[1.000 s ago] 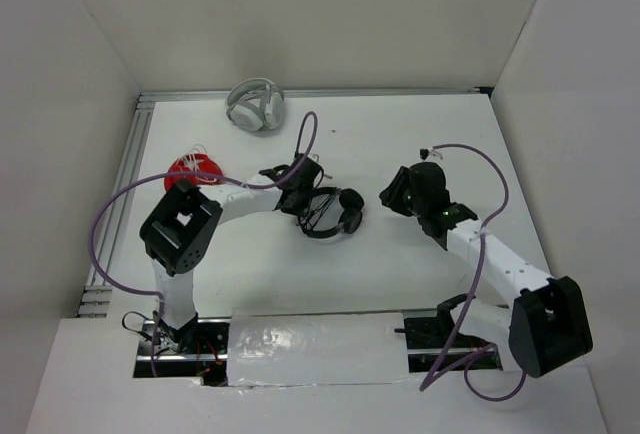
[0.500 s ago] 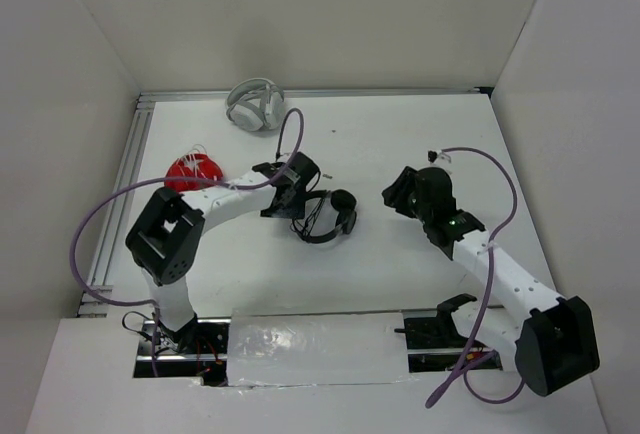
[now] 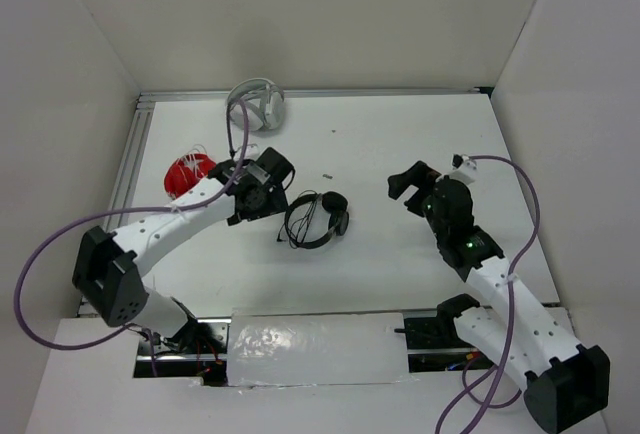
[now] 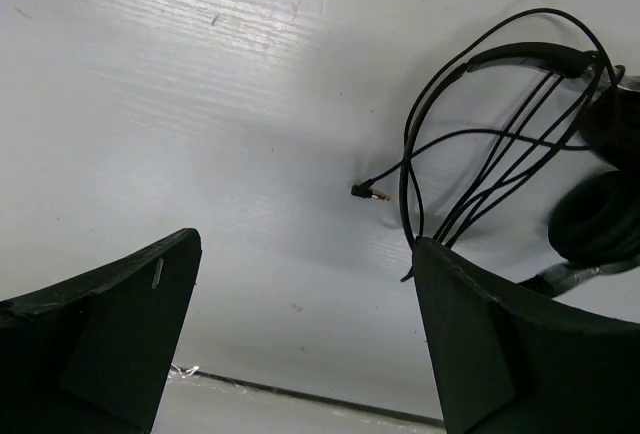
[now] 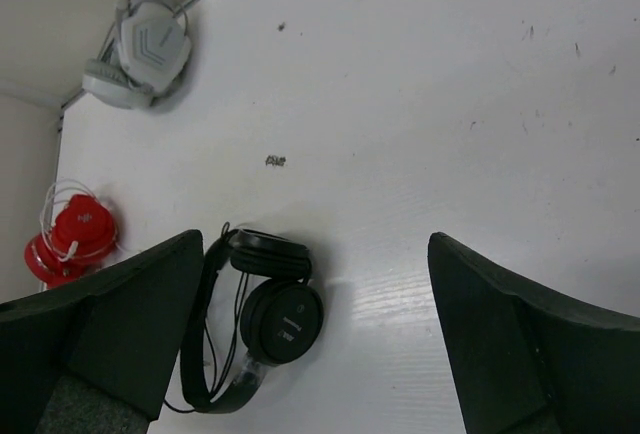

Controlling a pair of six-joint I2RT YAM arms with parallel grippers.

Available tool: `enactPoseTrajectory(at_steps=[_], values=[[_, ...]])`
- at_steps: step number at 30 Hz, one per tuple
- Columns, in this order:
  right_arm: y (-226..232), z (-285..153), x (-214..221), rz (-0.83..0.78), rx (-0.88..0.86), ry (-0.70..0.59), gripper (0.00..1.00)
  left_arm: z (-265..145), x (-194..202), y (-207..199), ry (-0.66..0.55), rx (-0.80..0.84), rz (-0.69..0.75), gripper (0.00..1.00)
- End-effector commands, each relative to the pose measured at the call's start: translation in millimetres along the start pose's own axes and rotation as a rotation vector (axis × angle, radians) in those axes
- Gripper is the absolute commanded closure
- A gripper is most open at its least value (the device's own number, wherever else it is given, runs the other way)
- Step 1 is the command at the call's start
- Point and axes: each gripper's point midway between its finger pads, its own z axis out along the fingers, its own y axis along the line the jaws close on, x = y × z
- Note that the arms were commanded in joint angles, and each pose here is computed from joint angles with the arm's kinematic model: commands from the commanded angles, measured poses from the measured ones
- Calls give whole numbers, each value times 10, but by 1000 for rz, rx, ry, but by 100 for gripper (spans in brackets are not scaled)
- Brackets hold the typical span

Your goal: Wrap the headphones

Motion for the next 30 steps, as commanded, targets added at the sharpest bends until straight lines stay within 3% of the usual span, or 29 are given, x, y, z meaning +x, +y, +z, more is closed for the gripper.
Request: enactPoseTrajectory(at_steps=[1, 10, 18, 22, 30], values=[[-19, -50, -135, 27, 13, -74, 0, -188, -22, 126, -26, 25, -57, 1], [-83, -156, -268, 44, 66, -111, 0, -620, -200, -35, -212, 397, 22, 1], [-97, -323, -431, 56, 64, -181, 0, -579, -194, -91, -252, 475, 31, 1], [97, -408, -415, -5, -60, -168, 0, -514, -194, -108, -248, 495, 39, 1], [24, -489, -438, -4, -49, -198, 0, -600, -324, 28, -324, 661, 17, 1]])
